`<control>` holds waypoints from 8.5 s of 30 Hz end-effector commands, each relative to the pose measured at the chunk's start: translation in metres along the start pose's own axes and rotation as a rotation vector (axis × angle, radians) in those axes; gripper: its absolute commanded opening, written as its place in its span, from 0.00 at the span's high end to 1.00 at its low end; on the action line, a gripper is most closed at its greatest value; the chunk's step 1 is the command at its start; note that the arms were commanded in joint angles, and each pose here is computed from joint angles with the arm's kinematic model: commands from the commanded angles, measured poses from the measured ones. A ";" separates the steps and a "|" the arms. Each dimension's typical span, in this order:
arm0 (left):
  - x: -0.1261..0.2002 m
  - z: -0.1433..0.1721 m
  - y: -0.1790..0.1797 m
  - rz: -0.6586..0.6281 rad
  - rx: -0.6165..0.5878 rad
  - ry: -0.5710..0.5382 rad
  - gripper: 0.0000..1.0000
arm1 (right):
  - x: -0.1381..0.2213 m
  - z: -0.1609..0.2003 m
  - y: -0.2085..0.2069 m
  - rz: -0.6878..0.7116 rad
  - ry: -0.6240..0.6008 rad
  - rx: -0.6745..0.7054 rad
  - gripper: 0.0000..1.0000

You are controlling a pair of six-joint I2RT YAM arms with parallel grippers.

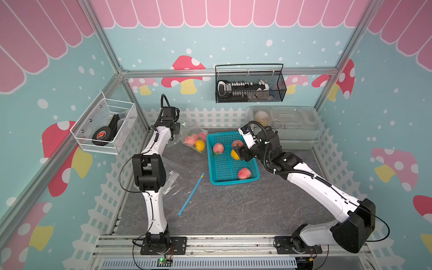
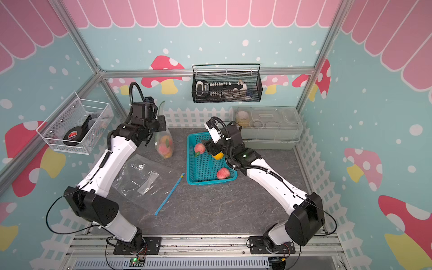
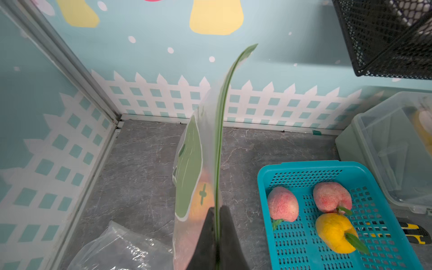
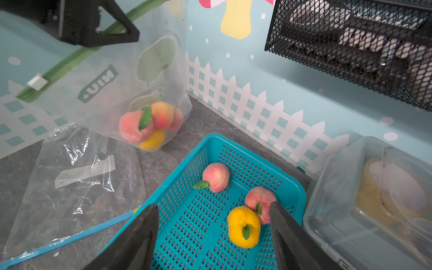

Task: Place the peach in a zip-top bag and seal the zipper
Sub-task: Place the zipper food storage bag at the corner of the board, then open the zipper of the food storage bag at the center of the board.

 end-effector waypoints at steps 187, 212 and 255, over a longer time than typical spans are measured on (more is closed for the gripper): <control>-0.014 0.321 -0.074 0.128 0.007 0.697 1.00 | 0.109 0.134 -0.075 0.289 0.105 -0.239 0.15; 0.062 0.239 -0.064 0.172 0.038 0.534 1.00 | 0.080 0.134 -0.036 -0.042 0.161 -0.270 0.16; 0.146 0.164 -0.048 0.360 0.202 0.231 1.00 | -0.061 0.079 0.178 -0.646 0.264 -0.301 0.44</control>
Point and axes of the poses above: each gripper's point midway between its finger pads, its own x axis back along the fingers, its own y axis along the line the jaws close on, z = x × y, the point moved 4 cm from there along x, back along the fingers, and after that the axes turned 10 degrees about -x, right-handed, at the moved point
